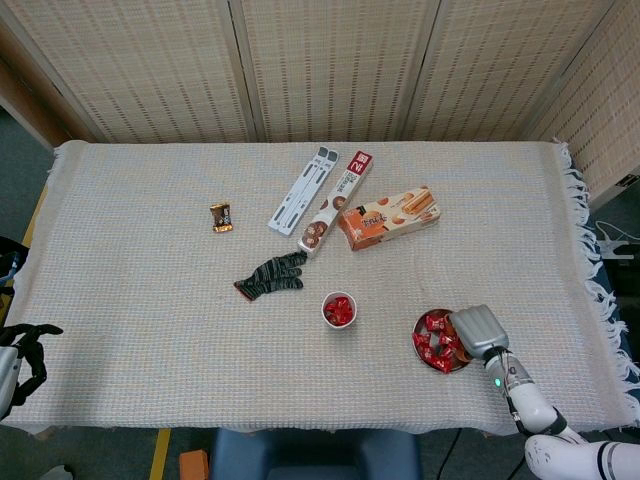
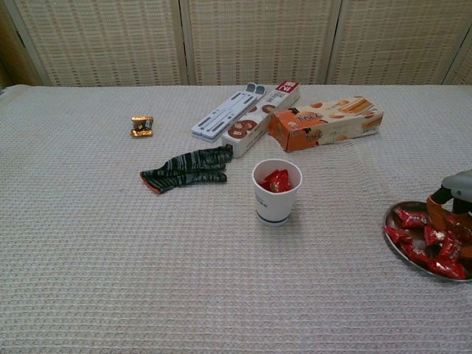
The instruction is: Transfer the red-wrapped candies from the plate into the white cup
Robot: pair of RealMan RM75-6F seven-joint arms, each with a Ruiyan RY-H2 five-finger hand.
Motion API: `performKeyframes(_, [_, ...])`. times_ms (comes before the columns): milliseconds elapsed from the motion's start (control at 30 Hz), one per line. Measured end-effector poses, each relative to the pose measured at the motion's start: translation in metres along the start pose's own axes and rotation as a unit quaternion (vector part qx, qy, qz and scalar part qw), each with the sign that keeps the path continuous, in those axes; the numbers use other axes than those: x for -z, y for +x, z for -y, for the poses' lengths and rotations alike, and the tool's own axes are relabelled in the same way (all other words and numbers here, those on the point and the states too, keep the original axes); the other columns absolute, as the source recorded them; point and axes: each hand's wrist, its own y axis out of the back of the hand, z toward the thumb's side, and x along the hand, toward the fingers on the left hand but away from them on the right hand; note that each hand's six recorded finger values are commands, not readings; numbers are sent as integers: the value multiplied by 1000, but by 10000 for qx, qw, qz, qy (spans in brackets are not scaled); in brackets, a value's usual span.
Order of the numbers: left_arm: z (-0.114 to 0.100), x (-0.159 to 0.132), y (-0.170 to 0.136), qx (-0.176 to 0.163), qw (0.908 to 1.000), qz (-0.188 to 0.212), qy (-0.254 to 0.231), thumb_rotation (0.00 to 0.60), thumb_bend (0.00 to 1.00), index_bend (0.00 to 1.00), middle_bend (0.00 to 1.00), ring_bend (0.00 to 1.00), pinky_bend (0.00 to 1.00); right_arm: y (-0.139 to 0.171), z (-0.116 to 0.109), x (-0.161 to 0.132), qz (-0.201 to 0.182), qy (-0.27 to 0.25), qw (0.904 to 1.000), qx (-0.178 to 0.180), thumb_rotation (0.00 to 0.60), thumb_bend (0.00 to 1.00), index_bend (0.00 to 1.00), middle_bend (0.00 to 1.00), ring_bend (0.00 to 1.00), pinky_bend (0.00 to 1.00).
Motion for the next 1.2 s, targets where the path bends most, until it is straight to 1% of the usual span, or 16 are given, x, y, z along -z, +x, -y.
performKeyframes(167, [0,0,0,12,10000,7,6,600,417,345,243,274,277,0,0,1,29,-20,10000,15,600,168,550,817,786,990])
performKeyframes(467, [0,0,0,6,10000,5,-2,600,417,345,243,274,277,0,1,2,66,-19,10000,19,600,194,573,816,789,994])
performKeyframes(733, [-1,0,0,-8,10000,-3,-11,600,418,345,243,274,277,-1,3,4,152,29,9999,-6,600,241,606,816,794,996])
performKeyframes(1000, [0,0,0,4,10000,3,-17,600,417,345,243,274,277,-1,1,2,190,11,9998,54,600,266,592,817,794,998])
performKeyframes(1200, [0,0,0,10,10000,11,-21,600,417,345,243,274,277,4,-7,-2,125,-14,9997,193,600,289,583,816,793,998])
